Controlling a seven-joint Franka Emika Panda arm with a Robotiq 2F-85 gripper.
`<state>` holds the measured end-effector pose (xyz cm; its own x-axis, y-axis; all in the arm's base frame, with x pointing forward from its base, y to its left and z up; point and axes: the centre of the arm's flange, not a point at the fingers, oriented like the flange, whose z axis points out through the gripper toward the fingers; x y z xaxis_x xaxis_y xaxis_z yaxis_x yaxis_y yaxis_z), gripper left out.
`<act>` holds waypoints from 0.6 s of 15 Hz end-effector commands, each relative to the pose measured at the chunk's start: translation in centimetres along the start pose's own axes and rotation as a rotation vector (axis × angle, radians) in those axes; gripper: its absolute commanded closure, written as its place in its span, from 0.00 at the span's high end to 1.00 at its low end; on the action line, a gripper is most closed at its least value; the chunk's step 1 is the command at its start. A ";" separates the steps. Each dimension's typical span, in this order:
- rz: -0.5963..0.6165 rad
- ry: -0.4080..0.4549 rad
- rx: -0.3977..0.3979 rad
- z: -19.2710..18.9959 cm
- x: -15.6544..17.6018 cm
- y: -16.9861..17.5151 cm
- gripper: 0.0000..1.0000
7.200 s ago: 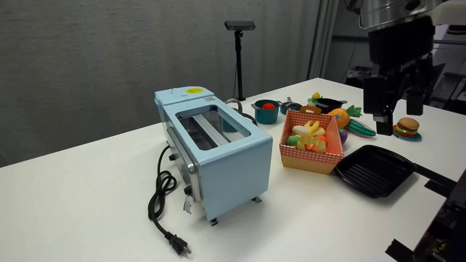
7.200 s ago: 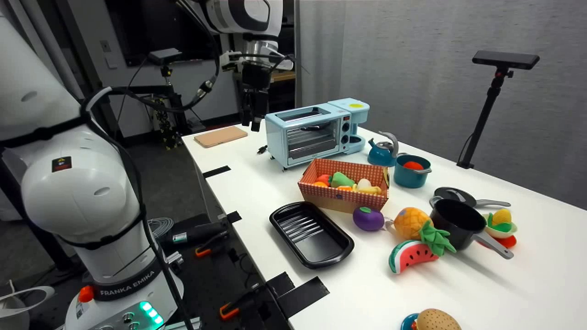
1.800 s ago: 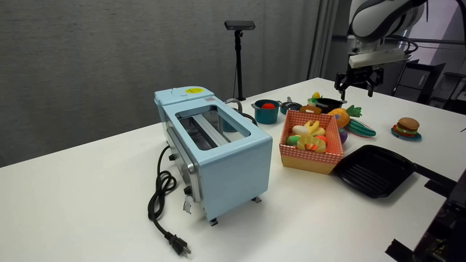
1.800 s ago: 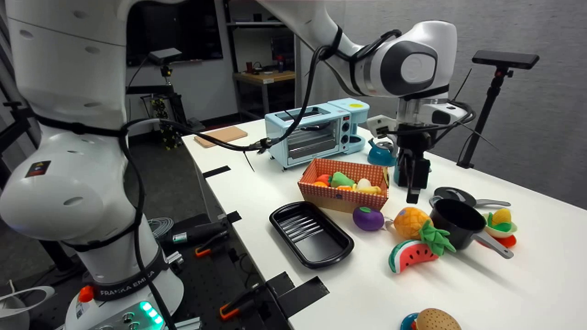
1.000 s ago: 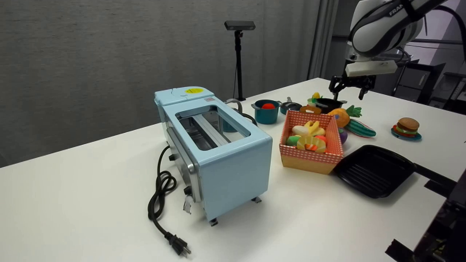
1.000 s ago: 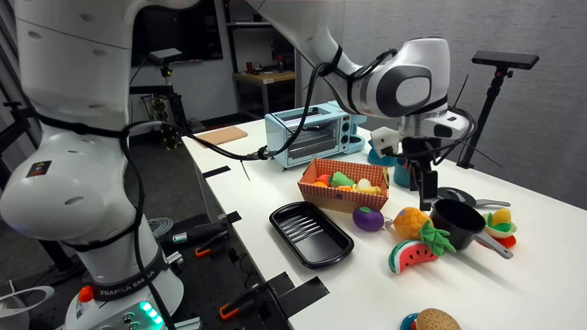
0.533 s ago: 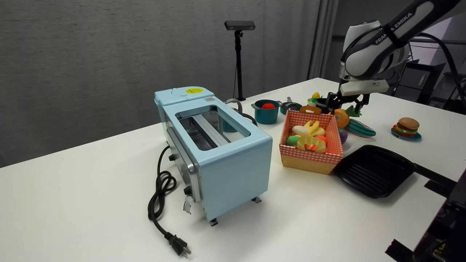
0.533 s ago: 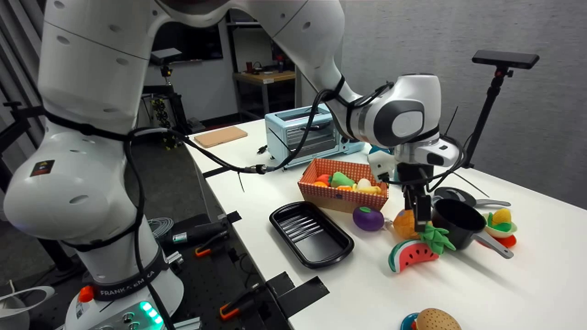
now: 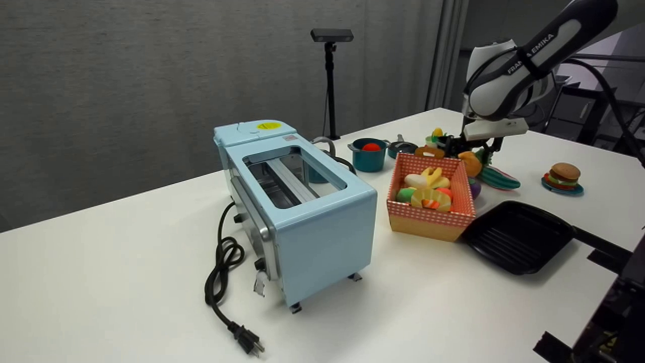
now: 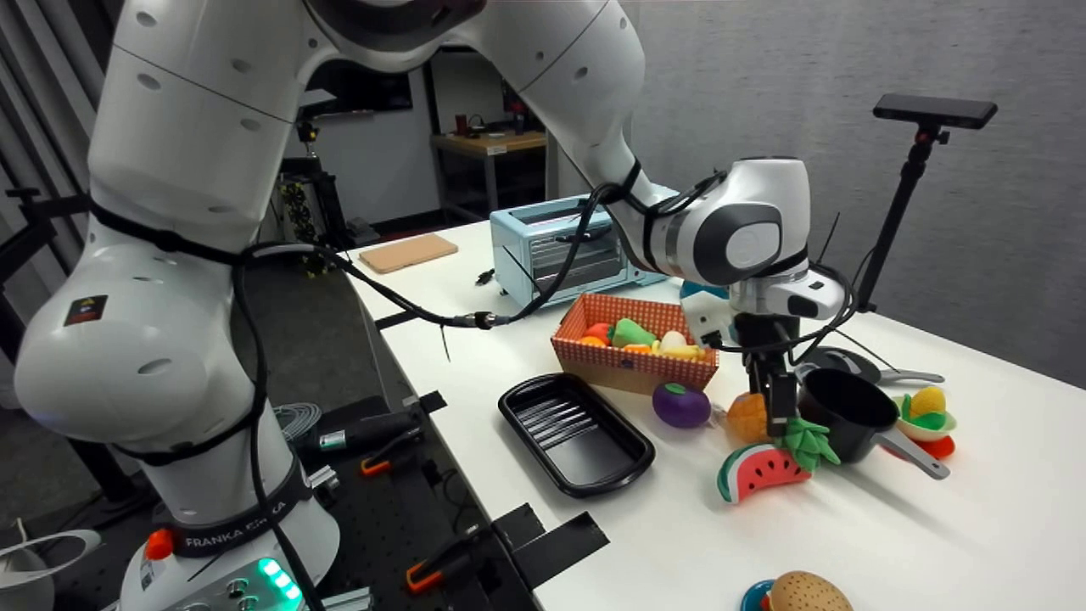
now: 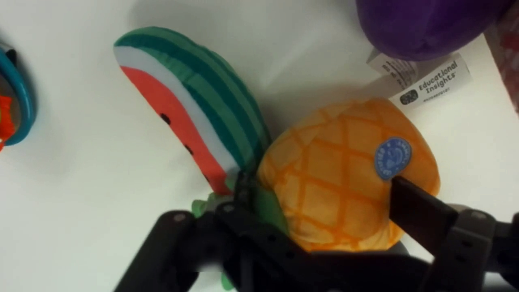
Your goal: Put the orange plush in the basket
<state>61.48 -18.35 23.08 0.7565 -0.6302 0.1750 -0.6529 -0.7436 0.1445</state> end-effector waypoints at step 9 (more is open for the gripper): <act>-0.028 0.045 0.062 -5.8 0.7 -0.2 0.00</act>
<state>62.15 -17.91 25.31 0.7626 -0.6144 0.2025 -0.6423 -0.7564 0.1237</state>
